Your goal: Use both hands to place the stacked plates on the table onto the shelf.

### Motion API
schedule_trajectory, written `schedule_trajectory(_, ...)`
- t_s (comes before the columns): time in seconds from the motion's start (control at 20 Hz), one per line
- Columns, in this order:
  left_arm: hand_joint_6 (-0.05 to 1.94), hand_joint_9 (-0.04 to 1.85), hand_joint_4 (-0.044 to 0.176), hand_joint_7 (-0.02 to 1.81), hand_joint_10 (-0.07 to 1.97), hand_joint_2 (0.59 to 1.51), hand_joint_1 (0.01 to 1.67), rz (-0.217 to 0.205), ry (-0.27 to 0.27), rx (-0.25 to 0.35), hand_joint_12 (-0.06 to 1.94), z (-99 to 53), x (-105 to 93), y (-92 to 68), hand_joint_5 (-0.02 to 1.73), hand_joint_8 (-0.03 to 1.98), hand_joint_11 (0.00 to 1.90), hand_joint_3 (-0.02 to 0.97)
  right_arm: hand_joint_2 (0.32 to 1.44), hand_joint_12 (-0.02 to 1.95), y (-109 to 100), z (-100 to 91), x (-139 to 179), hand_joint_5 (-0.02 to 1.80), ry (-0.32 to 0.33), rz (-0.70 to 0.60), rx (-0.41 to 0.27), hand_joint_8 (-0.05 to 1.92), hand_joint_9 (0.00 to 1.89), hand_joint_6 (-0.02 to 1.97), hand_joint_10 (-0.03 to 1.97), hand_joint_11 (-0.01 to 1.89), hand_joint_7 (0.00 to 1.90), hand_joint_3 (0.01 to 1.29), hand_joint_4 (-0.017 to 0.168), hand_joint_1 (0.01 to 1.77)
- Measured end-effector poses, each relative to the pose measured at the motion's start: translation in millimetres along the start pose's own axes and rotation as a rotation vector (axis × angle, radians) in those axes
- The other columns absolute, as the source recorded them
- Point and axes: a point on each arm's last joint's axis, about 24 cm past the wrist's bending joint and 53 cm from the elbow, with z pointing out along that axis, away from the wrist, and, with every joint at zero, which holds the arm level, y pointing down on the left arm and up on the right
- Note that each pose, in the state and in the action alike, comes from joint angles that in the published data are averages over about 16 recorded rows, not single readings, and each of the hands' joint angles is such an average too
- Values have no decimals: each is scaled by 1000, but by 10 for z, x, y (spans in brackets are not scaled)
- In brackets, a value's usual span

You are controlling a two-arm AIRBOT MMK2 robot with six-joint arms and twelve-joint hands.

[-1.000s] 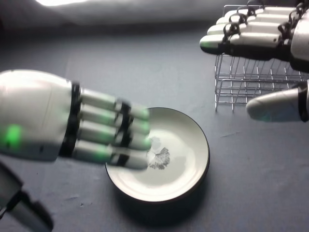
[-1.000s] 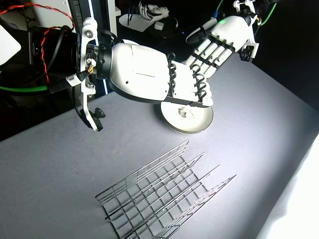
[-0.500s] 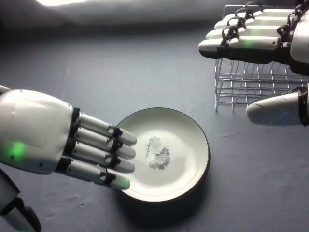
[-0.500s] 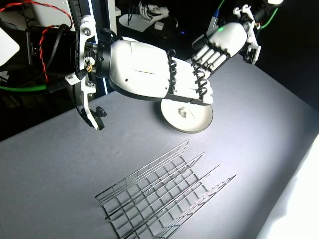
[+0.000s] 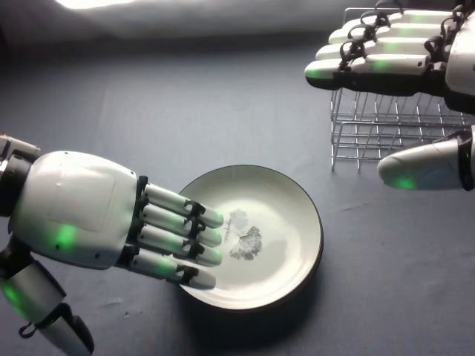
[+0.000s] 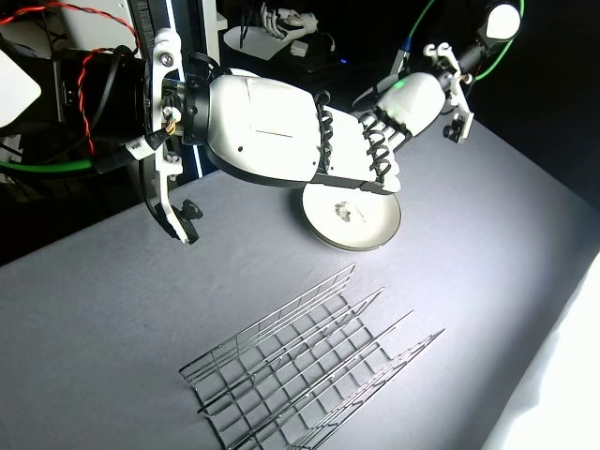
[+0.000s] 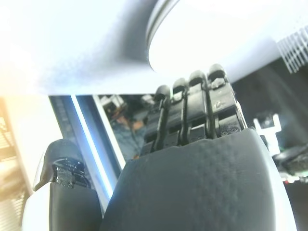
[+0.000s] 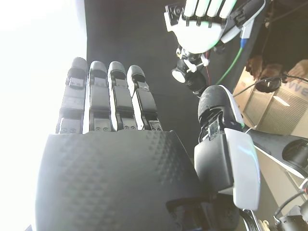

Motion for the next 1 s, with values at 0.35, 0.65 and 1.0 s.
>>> schedule_trajectory(0.35,13,24,2,33,8,1084,17,-7,21,-32,-4,100,79,187,54,-1,19,18,1263,96,-5,3,-4,100,-1,-2,-1,13,45,26,6,14,79,14,-1,22)
schedule_trajectory(0.65,13,22,2,35,8,1087,17,-18,40,-59,-1,123,149,336,56,-1,20,17,1269,48,-3,6,-1,107,0,-2,-1,13,50,25,7,24,89,14,-1,22)
schedule_trajectory(1.0,2,20,0,38,9,1090,17,-41,62,-83,-2,96,244,463,58,-1,21,17,1273,48,0,11,4,116,1,-3,-2,13,55,25,7,32,98,14,-1,22)
